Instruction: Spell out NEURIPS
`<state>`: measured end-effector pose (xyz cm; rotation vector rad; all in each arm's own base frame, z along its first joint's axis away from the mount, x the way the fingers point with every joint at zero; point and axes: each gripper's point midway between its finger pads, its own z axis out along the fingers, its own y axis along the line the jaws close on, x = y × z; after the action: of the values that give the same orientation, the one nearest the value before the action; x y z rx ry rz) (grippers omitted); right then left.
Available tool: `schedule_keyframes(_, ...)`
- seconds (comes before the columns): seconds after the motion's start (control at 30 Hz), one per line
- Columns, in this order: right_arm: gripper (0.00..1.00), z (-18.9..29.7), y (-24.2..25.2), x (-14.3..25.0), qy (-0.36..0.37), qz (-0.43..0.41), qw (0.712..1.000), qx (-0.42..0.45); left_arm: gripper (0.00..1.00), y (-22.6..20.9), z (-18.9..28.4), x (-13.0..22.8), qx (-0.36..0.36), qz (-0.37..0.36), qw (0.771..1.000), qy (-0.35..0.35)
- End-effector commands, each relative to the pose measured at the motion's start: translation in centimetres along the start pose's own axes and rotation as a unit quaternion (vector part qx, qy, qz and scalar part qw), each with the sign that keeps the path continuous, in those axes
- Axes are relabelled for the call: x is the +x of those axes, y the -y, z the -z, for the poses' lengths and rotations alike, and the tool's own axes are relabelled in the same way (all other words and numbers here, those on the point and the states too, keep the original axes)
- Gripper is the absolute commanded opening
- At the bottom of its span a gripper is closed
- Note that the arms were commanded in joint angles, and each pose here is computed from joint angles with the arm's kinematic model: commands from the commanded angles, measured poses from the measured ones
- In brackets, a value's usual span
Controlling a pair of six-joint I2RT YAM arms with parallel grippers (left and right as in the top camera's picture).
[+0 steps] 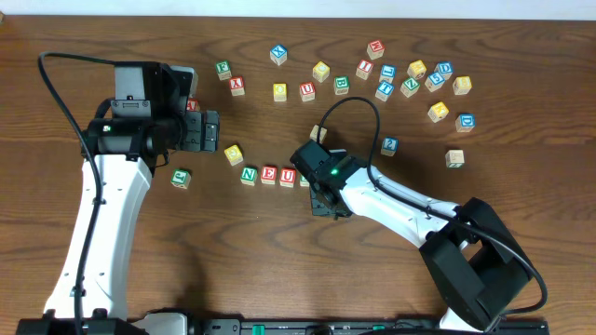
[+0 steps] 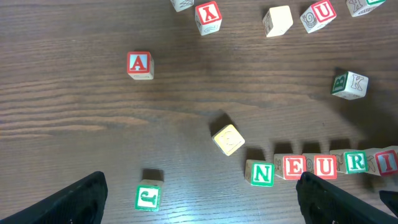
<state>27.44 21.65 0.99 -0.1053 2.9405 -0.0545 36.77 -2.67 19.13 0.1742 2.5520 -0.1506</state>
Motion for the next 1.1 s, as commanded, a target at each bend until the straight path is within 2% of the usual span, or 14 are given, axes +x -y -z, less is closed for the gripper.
schedule_keyframes(0.0,0.31,0.2,0.1,-0.2,0.010,-0.012,1.000,0.003,0.96,-0.1,0.5,-0.8,-0.001,-0.001,1.000,0.011)
schedule_keyframes(1.07,0.32,-0.8,0.8,-0.7,0.041,-0.022,0.999,0.016,0.96,-0.1,0.5,-0.8,-0.002,-0.001,1.000,0.011)
